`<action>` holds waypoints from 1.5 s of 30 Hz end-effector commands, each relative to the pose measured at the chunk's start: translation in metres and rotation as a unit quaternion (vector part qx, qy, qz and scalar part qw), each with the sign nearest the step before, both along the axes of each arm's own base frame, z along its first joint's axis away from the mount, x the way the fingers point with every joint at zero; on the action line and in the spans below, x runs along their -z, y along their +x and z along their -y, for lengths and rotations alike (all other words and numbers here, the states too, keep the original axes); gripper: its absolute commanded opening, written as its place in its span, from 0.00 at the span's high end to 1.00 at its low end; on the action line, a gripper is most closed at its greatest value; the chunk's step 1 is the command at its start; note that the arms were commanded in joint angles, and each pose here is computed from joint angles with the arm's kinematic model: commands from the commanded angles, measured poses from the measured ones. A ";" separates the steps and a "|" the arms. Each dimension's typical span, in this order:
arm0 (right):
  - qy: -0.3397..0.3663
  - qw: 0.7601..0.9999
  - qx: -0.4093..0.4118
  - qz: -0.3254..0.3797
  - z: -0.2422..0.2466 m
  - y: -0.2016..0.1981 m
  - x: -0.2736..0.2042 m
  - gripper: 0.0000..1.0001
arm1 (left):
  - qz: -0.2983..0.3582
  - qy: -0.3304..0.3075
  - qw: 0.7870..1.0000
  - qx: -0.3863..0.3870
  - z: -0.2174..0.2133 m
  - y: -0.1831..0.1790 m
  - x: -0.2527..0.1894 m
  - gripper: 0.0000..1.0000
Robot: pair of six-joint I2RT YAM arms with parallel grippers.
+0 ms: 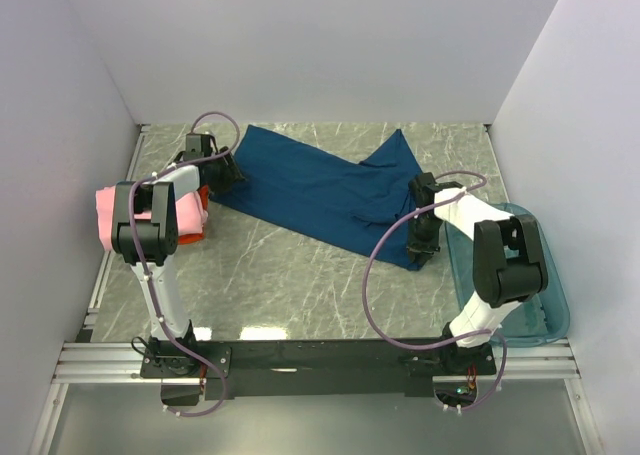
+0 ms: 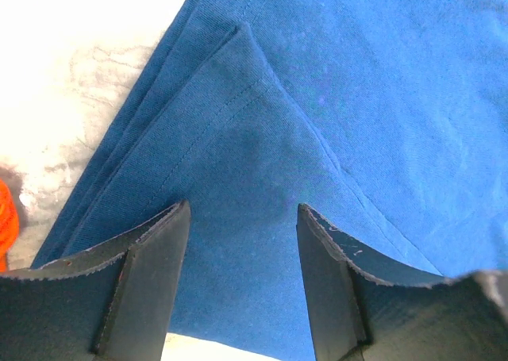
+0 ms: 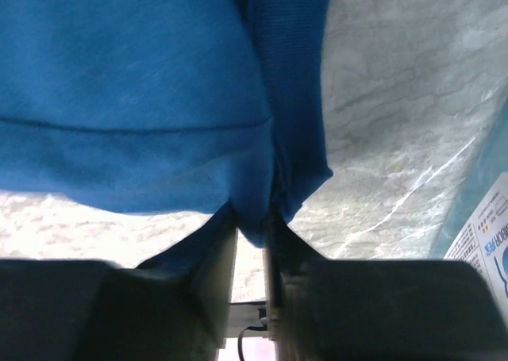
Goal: Fold and stack the t-shirts
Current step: Fold the tshirt
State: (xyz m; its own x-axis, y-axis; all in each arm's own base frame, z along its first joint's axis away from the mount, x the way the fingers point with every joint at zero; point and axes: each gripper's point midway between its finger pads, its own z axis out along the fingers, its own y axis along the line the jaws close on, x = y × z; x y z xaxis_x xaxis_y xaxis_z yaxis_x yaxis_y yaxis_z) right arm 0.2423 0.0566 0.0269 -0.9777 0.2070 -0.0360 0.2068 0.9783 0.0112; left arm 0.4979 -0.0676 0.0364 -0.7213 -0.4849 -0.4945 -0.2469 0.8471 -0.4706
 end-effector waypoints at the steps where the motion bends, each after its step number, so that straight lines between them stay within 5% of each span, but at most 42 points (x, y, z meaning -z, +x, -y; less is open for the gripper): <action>1: -0.026 1.000 0.001 -0.004 0.009 -0.002 0.006 0.76 | -0.054 0.041 0.998 -0.010 -0.022 -0.015 0.036 0.36; 11: -0.049 0.999 0.009 -0.018 0.017 -0.009 0.005 0.80 | -0.051 0.060 0.997 -0.004 -0.027 -0.009 0.037 0.36; 15: -0.060 0.998 0.011 -0.031 0.020 -0.013 0.007 0.73 | -0.051 0.056 0.997 -0.015 -0.037 -0.007 0.035 0.36; 20: -0.063 0.998 0.008 -0.022 0.021 -0.004 -0.009 0.52 | -0.030 0.028 0.999 -0.001 -0.025 -0.002 0.015 0.35; 27: 0.021 0.999 -0.011 0.040 -0.011 0.034 -0.060 0.48 | 0.017 0.007 1.000 0.010 -0.012 0.015 -0.033 0.34; 36: 0.100 0.990 -0.029 0.098 -0.045 0.095 -0.089 0.48 | 0.066 -0.010 0.996 0.060 0.054 0.019 -0.085 0.33; 45: 0.134 0.987 -0.026 0.081 -0.064 0.131 -0.051 0.48 | 0.030 -0.051 0.993 0.101 0.120 -0.014 -0.054 0.33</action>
State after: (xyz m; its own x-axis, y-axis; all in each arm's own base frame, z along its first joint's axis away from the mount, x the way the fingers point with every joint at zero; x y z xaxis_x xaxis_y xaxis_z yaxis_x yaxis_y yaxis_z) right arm 0.3511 0.1119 0.0694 -0.9792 0.1794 -0.0944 0.1503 0.9551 0.2553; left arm 0.4910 -0.1710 0.0788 -0.7823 -0.3617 -0.5071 -0.0614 0.8550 -0.5151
